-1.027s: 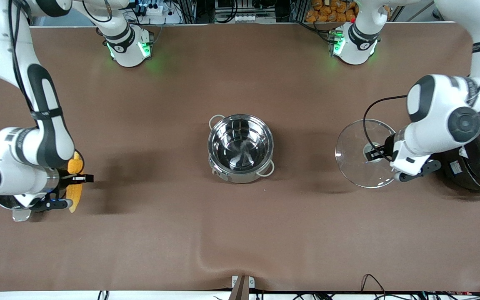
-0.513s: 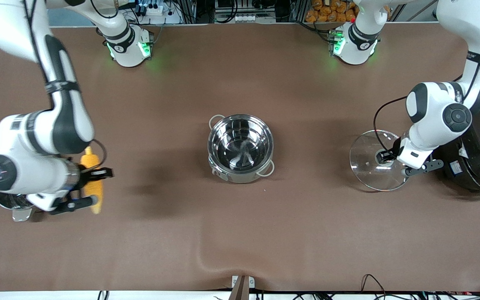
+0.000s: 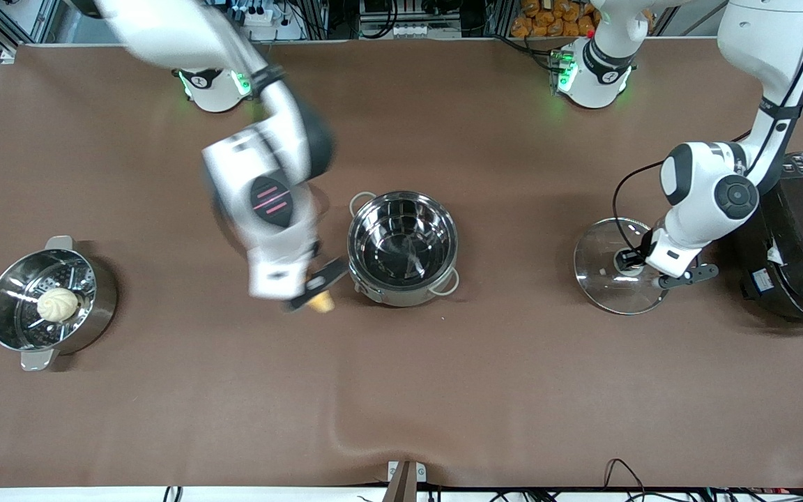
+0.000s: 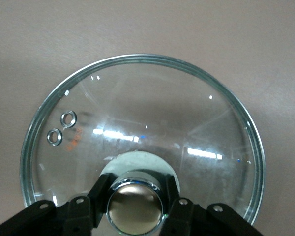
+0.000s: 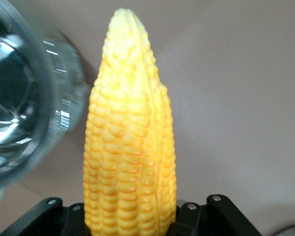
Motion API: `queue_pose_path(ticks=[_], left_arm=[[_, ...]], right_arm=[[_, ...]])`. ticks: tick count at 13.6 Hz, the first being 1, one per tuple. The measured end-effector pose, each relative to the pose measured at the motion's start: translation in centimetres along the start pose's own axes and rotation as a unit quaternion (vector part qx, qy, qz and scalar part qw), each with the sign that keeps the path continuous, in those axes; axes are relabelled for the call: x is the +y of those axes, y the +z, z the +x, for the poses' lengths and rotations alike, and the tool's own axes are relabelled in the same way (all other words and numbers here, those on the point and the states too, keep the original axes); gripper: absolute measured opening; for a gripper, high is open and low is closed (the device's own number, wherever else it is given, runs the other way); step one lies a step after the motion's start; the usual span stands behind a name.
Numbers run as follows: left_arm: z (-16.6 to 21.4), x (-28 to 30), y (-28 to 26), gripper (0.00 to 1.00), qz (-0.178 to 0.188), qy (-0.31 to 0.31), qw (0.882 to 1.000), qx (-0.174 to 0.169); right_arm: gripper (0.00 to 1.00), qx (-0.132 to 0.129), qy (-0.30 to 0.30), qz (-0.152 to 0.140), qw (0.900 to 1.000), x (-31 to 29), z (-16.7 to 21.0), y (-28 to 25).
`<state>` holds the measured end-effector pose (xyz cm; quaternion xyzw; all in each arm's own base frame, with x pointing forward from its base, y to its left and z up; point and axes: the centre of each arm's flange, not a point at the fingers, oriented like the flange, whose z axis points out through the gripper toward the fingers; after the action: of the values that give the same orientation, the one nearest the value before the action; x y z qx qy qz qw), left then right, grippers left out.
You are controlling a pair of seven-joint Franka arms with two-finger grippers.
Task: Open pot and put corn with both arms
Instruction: 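Carry the corn with the right gripper over the open pot, then drop the corn into the pot while the left gripper releases the lid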
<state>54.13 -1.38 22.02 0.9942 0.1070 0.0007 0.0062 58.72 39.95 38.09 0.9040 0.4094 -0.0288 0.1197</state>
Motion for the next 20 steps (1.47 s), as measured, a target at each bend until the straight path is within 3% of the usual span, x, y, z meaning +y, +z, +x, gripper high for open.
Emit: queue_pose_path(ticks=[1, 3, 7, 8, 11, 12, 13, 16, 19, 20], left_arm=[[-0.1, 0.5, 0.1, 0.51, -0.002, 0.004, 1.000, 0.001], [-0.1, 1.3, 0.2, 0.51, -0.006, 0.010, 1.000, 0.006], [0.0, 2.0, 0.4, 0.51, -0.009, 0.016, 1.000, 0.009], [0.1, 2.1, 0.4, 0.55, -0.010, 0.017, 1.000, 0.010], [1.1, 3.2, -1.5, 0.85, -0.019, 0.024, 0.999, 0.035], [1.7, 3.6, -3.3, 0.96, -0.022, 0.026, 0.998, 0.051], [2.3, 3.8, -5.5, 1.00, -0.022, 0.027, 0.998, 0.061], [4.3, 4.3, -16.2, 1.00, -0.006, 0.026, 0.998, 0.053], [5.0, 4.3, -29.6, 1.00, 0.011, 0.020, 0.999, 0.024], [4.6, 4.4, -33.4, 1.00, 0.014, 0.020, 1.000, 0.014]], right_arm=[[0.02, 0.013, -0.030, -0.029, 0.999, -3.5, 1.4, -0.2], [0.02, 0.036, -0.070, -0.056, 0.995, -8.0, 3.2, 0.6], [0.02, 0.063, -0.090, -0.062, 0.992, -9.4, 4.5, 1.8], [0.02, 0.072, -0.096, -0.062, 0.991, -9.9, 4.9, 1.9], [0.02, 0.076, -0.119, -0.061, 0.988, -13.1, 5.5, 2.8], [0.02, 0.074, -0.125, -0.061, 0.988, -14.0, 5.7, 3.2], [0.02, 0.070, -0.129, -0.061, 0.987, -14.5, 5.7, 3.8], [0.02, 0.063, -0.137, -0.059, 0.987, -16.1, 5.6, 4.8], [0.02, 0.058, -0.132, -0.058, 0.988, -17.8, 5.5, 5.6], [0.09, 0.057, -0.132, -0.058, 0.988, -18.1, 5.5, 5.8]])
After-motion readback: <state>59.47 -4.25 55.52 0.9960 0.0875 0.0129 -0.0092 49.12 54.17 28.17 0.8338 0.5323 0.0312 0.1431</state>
